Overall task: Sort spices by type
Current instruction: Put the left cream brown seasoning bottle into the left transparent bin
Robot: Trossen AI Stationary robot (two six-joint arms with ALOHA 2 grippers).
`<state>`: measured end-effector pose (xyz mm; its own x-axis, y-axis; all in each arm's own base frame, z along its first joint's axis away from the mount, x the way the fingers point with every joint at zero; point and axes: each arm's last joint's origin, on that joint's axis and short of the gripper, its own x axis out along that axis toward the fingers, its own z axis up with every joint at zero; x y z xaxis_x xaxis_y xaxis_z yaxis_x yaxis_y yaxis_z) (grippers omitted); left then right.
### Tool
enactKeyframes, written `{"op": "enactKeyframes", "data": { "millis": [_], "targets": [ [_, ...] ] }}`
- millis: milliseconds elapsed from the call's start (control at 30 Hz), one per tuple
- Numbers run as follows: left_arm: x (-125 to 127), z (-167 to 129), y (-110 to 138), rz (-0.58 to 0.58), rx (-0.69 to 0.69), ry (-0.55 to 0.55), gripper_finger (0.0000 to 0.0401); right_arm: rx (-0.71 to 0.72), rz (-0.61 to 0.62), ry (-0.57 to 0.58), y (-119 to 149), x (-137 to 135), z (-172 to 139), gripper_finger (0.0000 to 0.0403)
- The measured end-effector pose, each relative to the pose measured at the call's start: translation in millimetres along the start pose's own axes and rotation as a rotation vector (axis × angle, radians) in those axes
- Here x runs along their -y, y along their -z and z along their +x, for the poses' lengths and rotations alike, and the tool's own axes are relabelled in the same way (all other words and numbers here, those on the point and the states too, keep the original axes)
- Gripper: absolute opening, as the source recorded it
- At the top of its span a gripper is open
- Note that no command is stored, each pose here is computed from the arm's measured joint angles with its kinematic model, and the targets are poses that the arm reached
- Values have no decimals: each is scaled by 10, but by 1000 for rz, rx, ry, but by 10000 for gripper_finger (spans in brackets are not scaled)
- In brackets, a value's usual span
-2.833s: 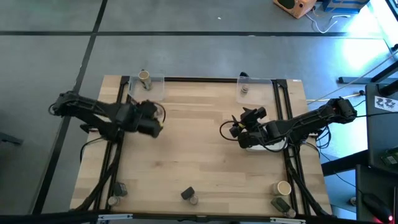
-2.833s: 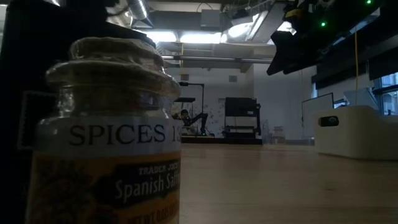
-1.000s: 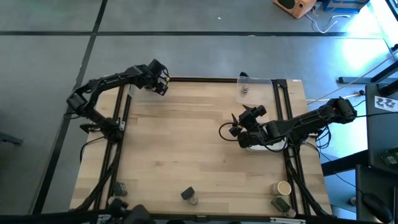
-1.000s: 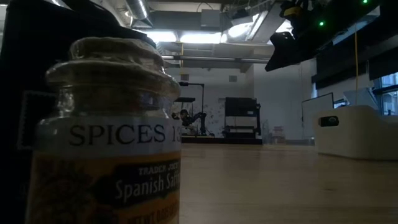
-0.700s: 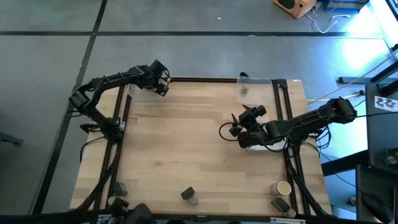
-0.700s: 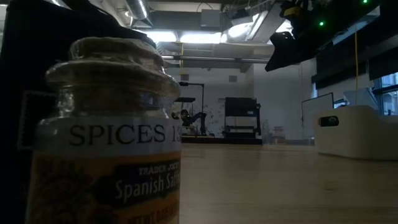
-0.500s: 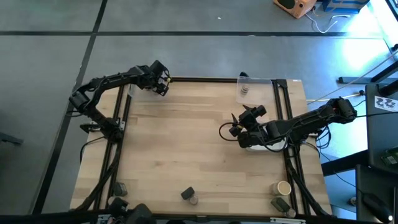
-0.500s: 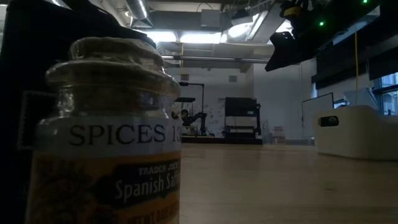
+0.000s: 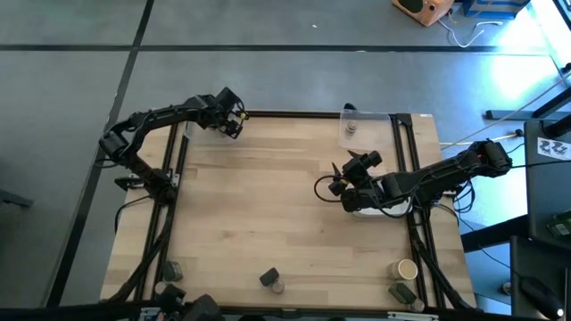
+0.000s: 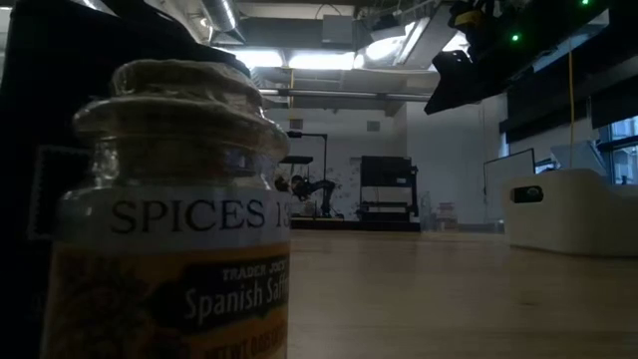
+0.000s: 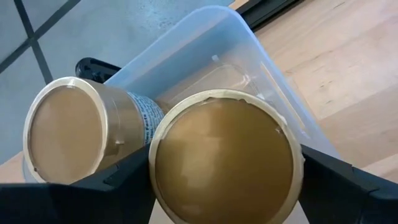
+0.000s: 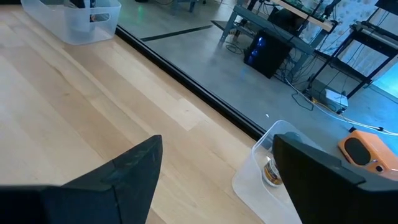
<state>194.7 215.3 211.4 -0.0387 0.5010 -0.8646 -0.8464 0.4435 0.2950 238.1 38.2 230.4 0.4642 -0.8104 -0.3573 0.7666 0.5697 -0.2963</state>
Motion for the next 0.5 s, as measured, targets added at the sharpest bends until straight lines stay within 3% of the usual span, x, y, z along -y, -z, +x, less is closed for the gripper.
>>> {"op": "enactKeyframes", "data": {
  "millis": [500],
  "targets": [
    [0, -2, -5, -25, 4, 2, 306, -9, 0, -13, 3, -4, 0, 303]
  ]
}}
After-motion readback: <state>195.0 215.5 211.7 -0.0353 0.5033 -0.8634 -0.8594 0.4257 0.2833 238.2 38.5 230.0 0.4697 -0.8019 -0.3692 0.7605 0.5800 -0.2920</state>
